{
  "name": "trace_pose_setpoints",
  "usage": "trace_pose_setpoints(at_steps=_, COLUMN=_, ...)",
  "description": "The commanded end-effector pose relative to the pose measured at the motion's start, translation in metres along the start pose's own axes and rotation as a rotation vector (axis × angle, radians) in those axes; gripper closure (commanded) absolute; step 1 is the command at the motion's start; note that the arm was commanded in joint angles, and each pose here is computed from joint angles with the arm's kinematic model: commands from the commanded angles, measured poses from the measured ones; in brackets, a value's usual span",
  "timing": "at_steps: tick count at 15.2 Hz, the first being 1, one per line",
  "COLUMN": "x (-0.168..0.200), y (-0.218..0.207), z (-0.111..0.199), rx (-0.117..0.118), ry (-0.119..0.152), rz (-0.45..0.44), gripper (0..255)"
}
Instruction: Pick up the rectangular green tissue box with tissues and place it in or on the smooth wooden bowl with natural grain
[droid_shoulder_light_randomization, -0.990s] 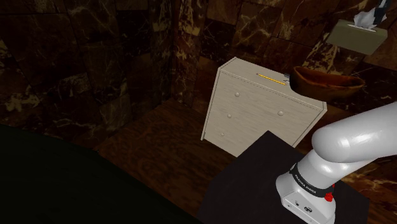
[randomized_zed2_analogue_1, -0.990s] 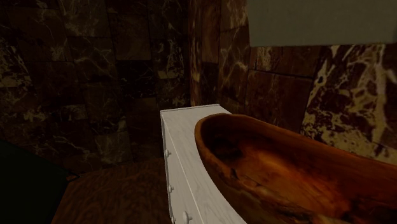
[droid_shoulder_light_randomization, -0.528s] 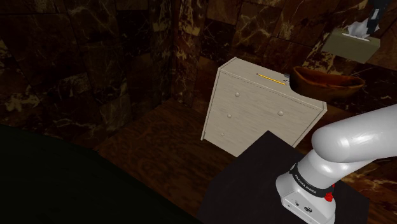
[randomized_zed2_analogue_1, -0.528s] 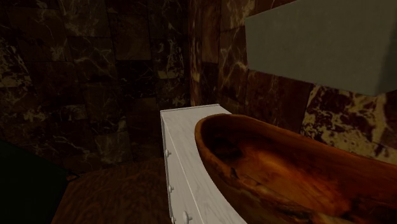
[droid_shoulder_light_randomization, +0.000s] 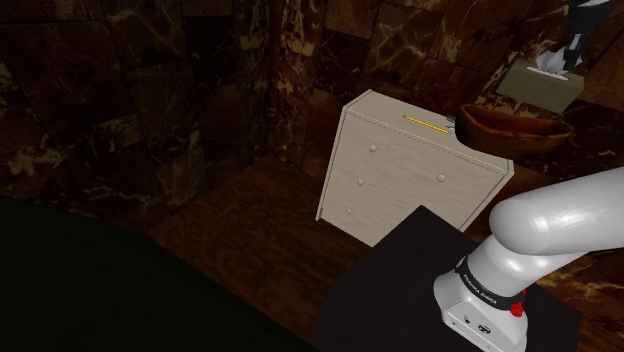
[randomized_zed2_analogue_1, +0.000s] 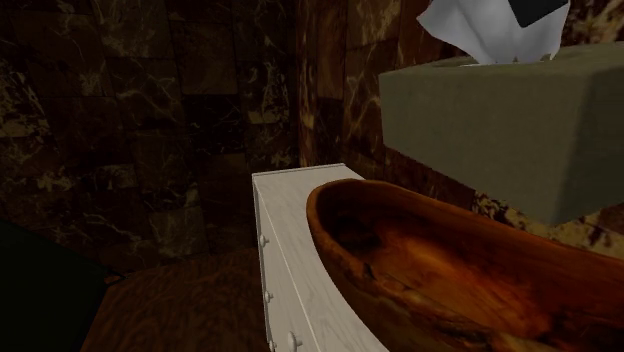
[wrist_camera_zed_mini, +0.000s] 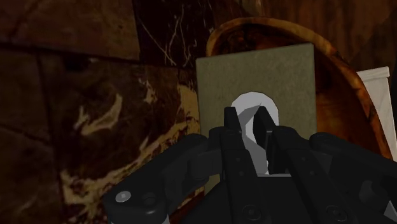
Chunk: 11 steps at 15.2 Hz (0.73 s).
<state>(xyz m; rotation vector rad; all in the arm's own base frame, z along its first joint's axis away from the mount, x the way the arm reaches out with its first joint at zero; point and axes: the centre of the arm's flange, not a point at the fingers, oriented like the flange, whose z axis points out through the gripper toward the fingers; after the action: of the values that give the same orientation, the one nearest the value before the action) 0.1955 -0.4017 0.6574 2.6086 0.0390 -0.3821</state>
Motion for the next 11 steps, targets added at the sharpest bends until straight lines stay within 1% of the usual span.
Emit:
trace_pose_setpoints(at_steps=1, x=0.002, y=-0.004, z=0.009, rx=0.0, ry=0.0, rz=0.0, gripper=255)
trace_pose_setpoints(at_steps=5, x=0.008, y=-0.013, z=0.026, rx=0.0, ry=0.0, rz=0.0, gripper=255)
trace_pose_setpoints(at_steps=11, x=0.008, y=-0.013, z=0.026, rx=0.0, ry=0.0, rz=0.0, gripper=255)
